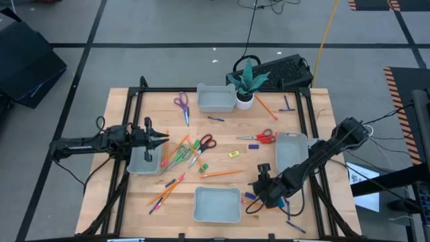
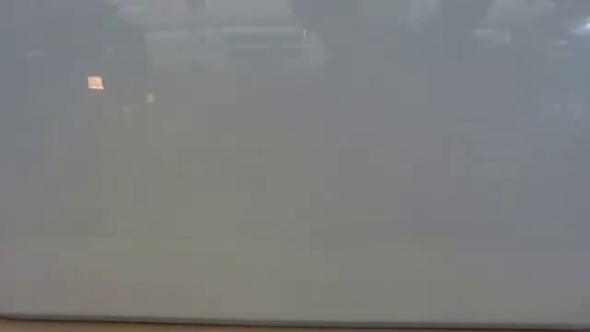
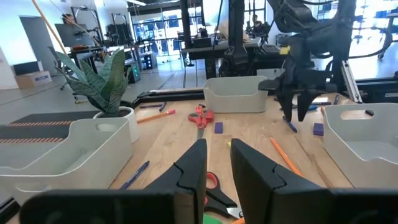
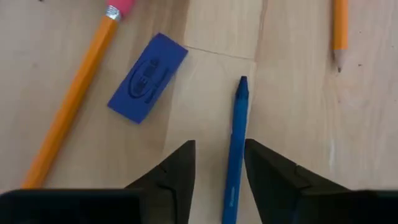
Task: Sort crayons/erasers/pens/pencils in bins
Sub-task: Put the blue crayon into the middle right gray bin
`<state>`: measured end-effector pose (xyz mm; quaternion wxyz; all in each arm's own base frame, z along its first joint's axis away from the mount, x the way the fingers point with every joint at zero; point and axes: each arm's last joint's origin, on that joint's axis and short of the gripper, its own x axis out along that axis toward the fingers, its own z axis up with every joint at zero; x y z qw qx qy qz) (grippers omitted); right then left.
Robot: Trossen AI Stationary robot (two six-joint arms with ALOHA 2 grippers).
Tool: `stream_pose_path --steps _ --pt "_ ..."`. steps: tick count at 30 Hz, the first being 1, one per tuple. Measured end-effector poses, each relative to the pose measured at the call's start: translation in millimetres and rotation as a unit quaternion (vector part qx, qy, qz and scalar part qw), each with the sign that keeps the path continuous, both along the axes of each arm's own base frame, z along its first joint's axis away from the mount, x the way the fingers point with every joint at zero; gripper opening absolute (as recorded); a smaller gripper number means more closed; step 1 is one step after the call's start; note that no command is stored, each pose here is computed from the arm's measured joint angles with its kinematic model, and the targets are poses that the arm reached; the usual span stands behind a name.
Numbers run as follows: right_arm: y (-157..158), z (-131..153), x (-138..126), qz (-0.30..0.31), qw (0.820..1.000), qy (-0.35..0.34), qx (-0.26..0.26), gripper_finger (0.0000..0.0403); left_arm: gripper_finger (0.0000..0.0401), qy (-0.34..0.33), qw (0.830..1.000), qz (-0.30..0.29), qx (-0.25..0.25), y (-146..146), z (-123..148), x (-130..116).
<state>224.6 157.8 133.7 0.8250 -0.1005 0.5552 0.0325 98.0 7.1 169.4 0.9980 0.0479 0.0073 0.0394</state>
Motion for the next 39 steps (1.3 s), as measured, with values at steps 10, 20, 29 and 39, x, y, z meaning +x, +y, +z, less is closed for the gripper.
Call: stream_pose_path --steps 10,20,29,39 --pt "-11.0 -8.8 9.6 -0.046 0.999 0.023 0.015 0.0048 0.0076 0.000 1.000 0.000 0.000 0.0 -0.1 0.0" --pt "-17.0 6.7 6.2 -0.023 1.000 0.013 0.016 0.0022 0.0076 0.000 1.000 0.000 0.000 0.0 0.0 0.0" --pt "-42.4 95.2 -19.2 -0.079 0.993 -0.077 0.033 0.0016 0.0076 0.000 1.000 0.000 0.000 0.0 -0.1 0.0" --pt "-95.9 130.5 -90.9 -0.279 0.960 -0.017 0.002 0.0016 0.0076 0.000 1.000 0.000 0.000 0.0 0.0 0.0"
